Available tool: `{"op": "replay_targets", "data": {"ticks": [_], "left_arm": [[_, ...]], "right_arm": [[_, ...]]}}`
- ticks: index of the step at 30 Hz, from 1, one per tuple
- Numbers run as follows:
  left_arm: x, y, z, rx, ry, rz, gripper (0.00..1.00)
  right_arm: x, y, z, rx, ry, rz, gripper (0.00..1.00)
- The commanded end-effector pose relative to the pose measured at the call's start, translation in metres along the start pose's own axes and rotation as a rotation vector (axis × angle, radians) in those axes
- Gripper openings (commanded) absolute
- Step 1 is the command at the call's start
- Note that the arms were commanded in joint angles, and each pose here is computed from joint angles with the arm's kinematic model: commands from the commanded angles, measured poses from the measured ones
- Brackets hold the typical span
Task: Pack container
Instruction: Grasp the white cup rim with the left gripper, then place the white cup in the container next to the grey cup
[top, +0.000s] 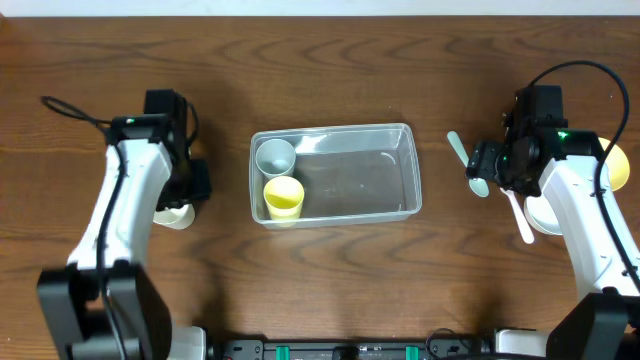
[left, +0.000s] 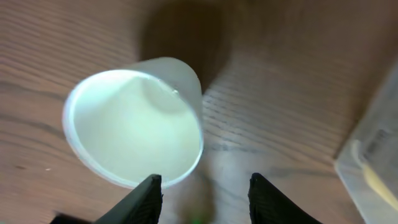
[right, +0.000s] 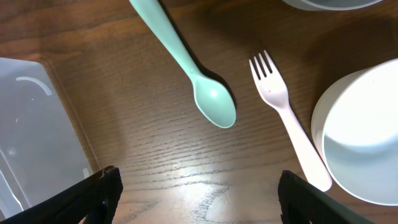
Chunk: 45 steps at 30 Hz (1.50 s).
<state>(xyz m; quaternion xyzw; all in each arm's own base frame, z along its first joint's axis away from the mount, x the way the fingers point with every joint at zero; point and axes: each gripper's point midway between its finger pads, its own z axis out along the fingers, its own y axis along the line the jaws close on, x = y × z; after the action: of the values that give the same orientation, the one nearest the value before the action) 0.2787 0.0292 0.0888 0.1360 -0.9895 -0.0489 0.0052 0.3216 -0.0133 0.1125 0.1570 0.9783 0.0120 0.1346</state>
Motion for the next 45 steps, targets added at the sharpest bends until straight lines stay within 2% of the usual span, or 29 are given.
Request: {"op": "replay_targets", "data": {"ticks": [1, 10, 14, 15, 16, 17, 19, 24, 28, 32, 36, 40, 45], "left_arm": [[0.004, -0.002, 0.020, 0.000, 0.068, -0.020, 0.46], [0.006, -0.004, 0.045, -0.018, 0.140, -0.013, 0.45], [0.006, -0.004, 0.044, -0.018, 0.139, -0.012, 0.21], [0.006, -0.004, 0.044, -0.018, 0.139, -0.012, 0.18], [0.005, -0.004, 0.044, -0.018, 0.138, -0.012, 0.10], [0.005, -0.004, 0.044, -0.018, 0.137, -0.012, 0.06], [0.004, -0.004, 0.042, -0.018, 0.135, -0.012, 0.06], [-0.004, -0.006, 0.002, -0.004, 0.079, -0.005, 0.06], [-0.019, -0.025, -0.073, 0.045, -0.109, 0.049, 0.06], [-0.024, -0.066, -0.151, 0.130, -0.348, 0.196, 0.06], [-0.008, -0.124, -0.192, 0.195, -0.470, 0.432, 0.06], [0.013, -0.181, -0.190, 0.216, -0.495, 0.677, 0.06], [0.027, -0.235, -0.153, 0.180, -0.429, 0.905, 0.06]], "right_arm": [[-0.001, -0.003, -0.003, 0.008, -0.013, -0.003, 0.82], [-0.001, -0.003, -0.003, 0.009, -0.010, -0.004, 0.82], [-0.001, -0.003, -0.003, 0.009, -0.010, -0.004, 0.82], [-0.001, -0.003, -0.003, 0.009, -0.010, -0.004, 0.82], [-0.001, -0.003, -0.003, 0.009, -0.010, -0.004, 0.82], [-0.001, -0.003, -0.003, 0.009, -0.010, -0.004, 0.82], [0.000, -0.003, -0.003, 0.009, -0.009, -0.004, 0.82], [-0.001, -0.003, -0.003, 0.009, -0.010, -0.003, 0.82], [-0.001, -0.003, -0.003, 0.008, -0.013, -0.003, 0.82], [-0.002, -0.003, -0.003, 0.008, -0.014, -0.003, 0.82], [-0.002, -0.003, -0.003, 0.008, -0.014, -0.003, 0.82], [-0.002, -0.003, -0.003, 0.008, -0.014, -0.003, 0.82], [-0.001, -0.003, -0.003, 0.008, -0.013, -0.003, 0.82]]}}
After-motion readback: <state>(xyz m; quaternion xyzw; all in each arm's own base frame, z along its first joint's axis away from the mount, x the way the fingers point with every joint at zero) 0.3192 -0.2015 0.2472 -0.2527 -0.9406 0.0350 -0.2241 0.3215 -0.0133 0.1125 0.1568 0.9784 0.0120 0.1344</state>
